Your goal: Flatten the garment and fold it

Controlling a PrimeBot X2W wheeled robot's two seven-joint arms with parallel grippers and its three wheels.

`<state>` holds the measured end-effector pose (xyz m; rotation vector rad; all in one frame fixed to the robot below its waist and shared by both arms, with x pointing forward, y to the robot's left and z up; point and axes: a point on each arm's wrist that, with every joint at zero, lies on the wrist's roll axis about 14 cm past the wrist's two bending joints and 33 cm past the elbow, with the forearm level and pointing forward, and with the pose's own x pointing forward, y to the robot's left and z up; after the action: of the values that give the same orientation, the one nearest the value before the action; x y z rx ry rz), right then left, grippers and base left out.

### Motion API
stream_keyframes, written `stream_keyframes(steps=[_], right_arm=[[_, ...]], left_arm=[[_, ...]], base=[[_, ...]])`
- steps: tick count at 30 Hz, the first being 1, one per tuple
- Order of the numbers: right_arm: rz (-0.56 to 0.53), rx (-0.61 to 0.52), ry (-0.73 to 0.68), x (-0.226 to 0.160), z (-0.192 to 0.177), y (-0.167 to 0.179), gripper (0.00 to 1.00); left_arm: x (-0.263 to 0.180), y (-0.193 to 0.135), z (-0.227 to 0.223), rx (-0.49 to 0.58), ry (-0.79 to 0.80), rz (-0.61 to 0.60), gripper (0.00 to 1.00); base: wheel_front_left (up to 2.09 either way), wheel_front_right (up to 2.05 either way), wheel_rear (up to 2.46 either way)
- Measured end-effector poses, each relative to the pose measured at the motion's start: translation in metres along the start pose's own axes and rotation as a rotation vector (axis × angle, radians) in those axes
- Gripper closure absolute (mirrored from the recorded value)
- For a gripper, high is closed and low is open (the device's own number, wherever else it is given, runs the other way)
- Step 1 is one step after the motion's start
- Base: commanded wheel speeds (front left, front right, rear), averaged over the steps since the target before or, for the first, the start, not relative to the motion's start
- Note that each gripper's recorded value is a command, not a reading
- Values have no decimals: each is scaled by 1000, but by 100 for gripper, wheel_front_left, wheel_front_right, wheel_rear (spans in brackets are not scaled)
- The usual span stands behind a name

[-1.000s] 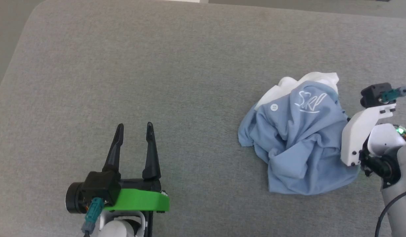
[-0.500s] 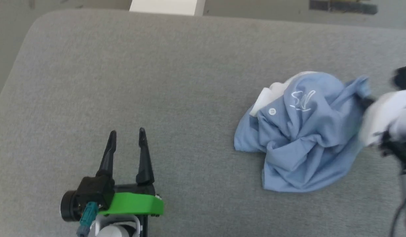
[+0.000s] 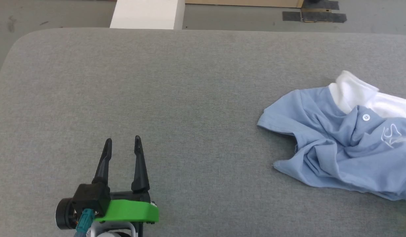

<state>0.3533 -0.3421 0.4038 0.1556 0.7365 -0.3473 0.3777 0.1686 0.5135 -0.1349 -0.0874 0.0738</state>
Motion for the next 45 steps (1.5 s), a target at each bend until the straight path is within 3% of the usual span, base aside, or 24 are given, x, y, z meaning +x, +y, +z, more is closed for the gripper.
stream_keyframes(steps=[1,2,7,11,14,18,22,31,32,33,34,35,40,45], right_arm=[[-4,7,6,-1,-7,-1,33],[-11,6,-9,-3,-6,-2,0],[5,-42,-214,-15,45,8,0],[143,-105,-430,-37,115,63,0],[288,-169,-474,-51,134,115,0],[494,-240,-374,-57,114,185,0],[597,-346,-212,-49,76,228,0],[559,-616,112,4,0,242,0],[556,-628,153,8,-10,242,4],[558,-644,180,10,-17,243,54],[560,-659,199,13,-23,244,90],[568,-662,198,14,-25,248,100],[642,-630,90,6,-11,279,100],[838,-560,-55,-41,8,348,100]], left_arm=[[0,-1,-1,0,2,-4,0],[1,-2,-2,0,5,-9,0],[2,-8,-2,-3,9,-27,0],[2,-8,-1,-3,5,-29,0],[1,-5,0,-1,2,-20,0],[-1,0,-1,3,6,-2,0],[-4,5,-3,5,18,18,0],[-5,17,-8,9,32,58,0],[-6,19,-9,11,34,67,0],[-7,21,-10,13,38,74,0],[-8,23,-11,16,44,82,0],[-9,26,-13,19,50,90,0],[-14,32,-11,24,49,108,0],[-16,34,-2,23,21,107,0]], base=[[0,0,0],[0,0,0],[0,0,0],[0,0,0],[0,0,0],[0,0,0],[0,0,0],[0,0,0],[0,0,0],[0,0,0],[0,0,0],[0,0,0],[0,0,0],[0,0,0]])
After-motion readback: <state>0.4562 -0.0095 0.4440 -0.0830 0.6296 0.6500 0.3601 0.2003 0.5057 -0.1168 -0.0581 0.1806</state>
